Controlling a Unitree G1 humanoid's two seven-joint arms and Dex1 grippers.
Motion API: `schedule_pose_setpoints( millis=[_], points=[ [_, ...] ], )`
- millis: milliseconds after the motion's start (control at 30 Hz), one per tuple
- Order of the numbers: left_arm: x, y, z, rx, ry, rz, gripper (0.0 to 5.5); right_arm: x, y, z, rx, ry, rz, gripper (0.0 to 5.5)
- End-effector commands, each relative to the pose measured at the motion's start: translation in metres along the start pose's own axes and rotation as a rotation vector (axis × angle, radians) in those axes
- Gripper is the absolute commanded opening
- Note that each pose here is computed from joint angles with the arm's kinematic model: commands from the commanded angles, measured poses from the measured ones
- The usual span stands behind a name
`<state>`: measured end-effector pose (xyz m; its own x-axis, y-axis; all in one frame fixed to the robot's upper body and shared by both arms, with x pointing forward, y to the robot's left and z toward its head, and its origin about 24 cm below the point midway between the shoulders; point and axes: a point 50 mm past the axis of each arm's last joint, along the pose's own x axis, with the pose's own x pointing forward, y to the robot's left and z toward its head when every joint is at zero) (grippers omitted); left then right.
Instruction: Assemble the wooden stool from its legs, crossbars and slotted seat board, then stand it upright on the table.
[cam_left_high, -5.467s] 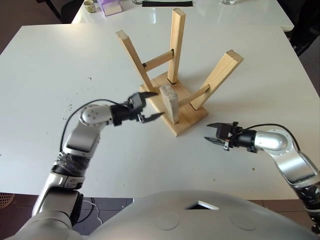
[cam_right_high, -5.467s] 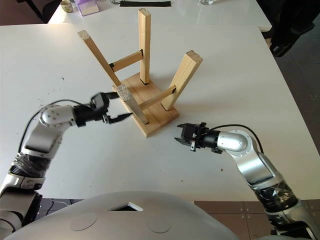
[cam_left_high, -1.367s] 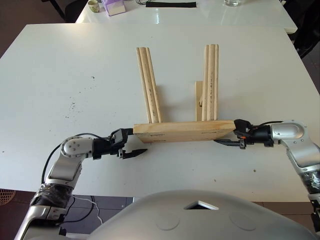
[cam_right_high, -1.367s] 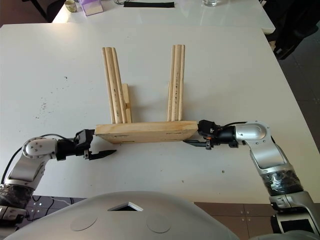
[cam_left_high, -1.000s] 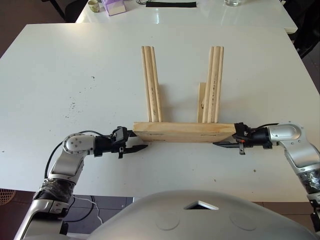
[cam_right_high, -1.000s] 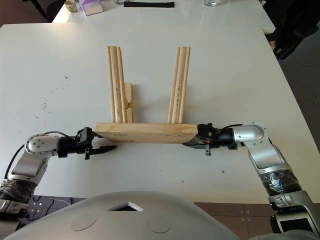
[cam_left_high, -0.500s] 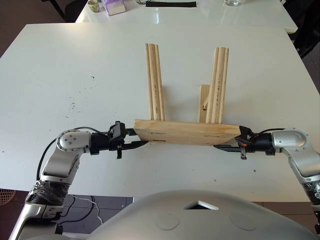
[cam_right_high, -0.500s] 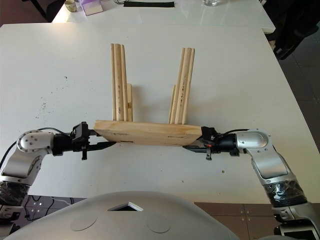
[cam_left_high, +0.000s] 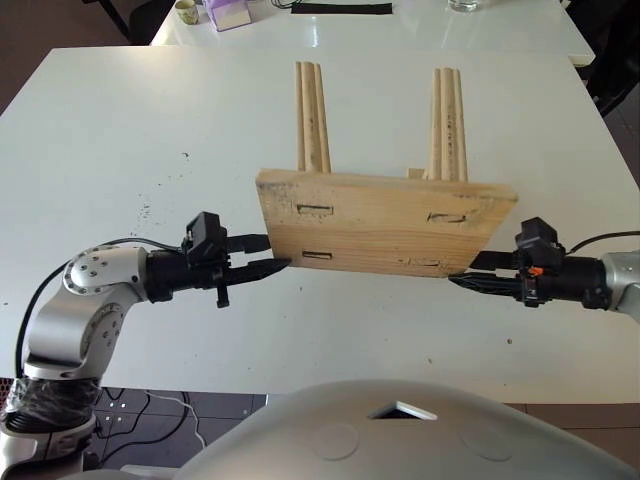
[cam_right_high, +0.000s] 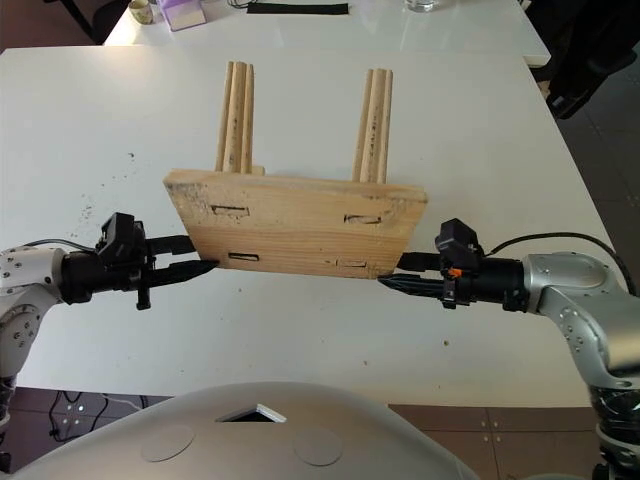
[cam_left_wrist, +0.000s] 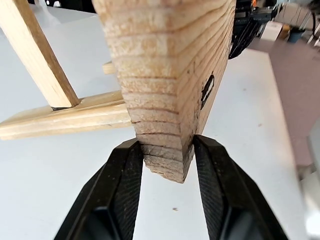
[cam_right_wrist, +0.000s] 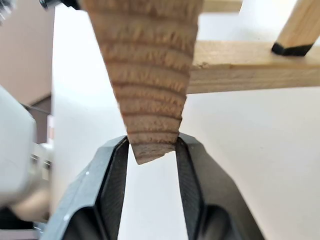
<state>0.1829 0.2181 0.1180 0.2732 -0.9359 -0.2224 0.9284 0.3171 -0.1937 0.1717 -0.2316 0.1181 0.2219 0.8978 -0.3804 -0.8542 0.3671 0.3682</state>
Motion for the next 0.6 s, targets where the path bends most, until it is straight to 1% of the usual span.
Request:
schedule_pose_setpoints(
  millis=[33, 67, 167, 233, 300, 400, 467, 600],
  points=[
    [-0.011, -0.015, 0.122, -0.136, 0.022, -0.170, 1.50, -0.037, 0.051, 0.107, 0.255, -0.299, 0.490, 1.33],
    [-0.016, -0.017, 0.133, -0.178, 0.030, -0.200, 1.50, -0.042, 0.053, 0.113, 0.257, -0.268, 0.526, 1.33],
    [-0.029, -0.024, 0.166, -0.300, -0.003, -0.272, 1.50, -0.069, 0.061, 0.137, 0.360, -0.154, 0.654, 1.33],
    [-0.037, -0.029, 0.180, -0.336, 0.005, -0.297, 1.50, -0.086, 0.075, 0.153, 0.470, -0.088, 0.672, 1.32],
    [-0.040, -0.028, 0.189, -0.375, 0.025, -0.320, 1.49, -0.091, 0.083, 0.162, 0.554, -0.043, 0.650, 1.32],
    [-0.043, -0.026, 0.191, -0.490, 0.094, -0.349, 1.49, -0.093, 0.086, 0.165, 0.686, 0.005, 0.591, 1.32],
    [-0.044, -0.024, 0.186, -0.578, 0.143, -0.359, 1.49, -0.092, 0.085, 0.164, 0.752, 0.022, 0.571, 1.32],
    [-0.046, -0.017, 0.157, -0.820, 0.235, -0.334, 1.49, -0.087, 0.073, 0.154, 0.900, 0.046, 0.514, 1.32]
  ],
)
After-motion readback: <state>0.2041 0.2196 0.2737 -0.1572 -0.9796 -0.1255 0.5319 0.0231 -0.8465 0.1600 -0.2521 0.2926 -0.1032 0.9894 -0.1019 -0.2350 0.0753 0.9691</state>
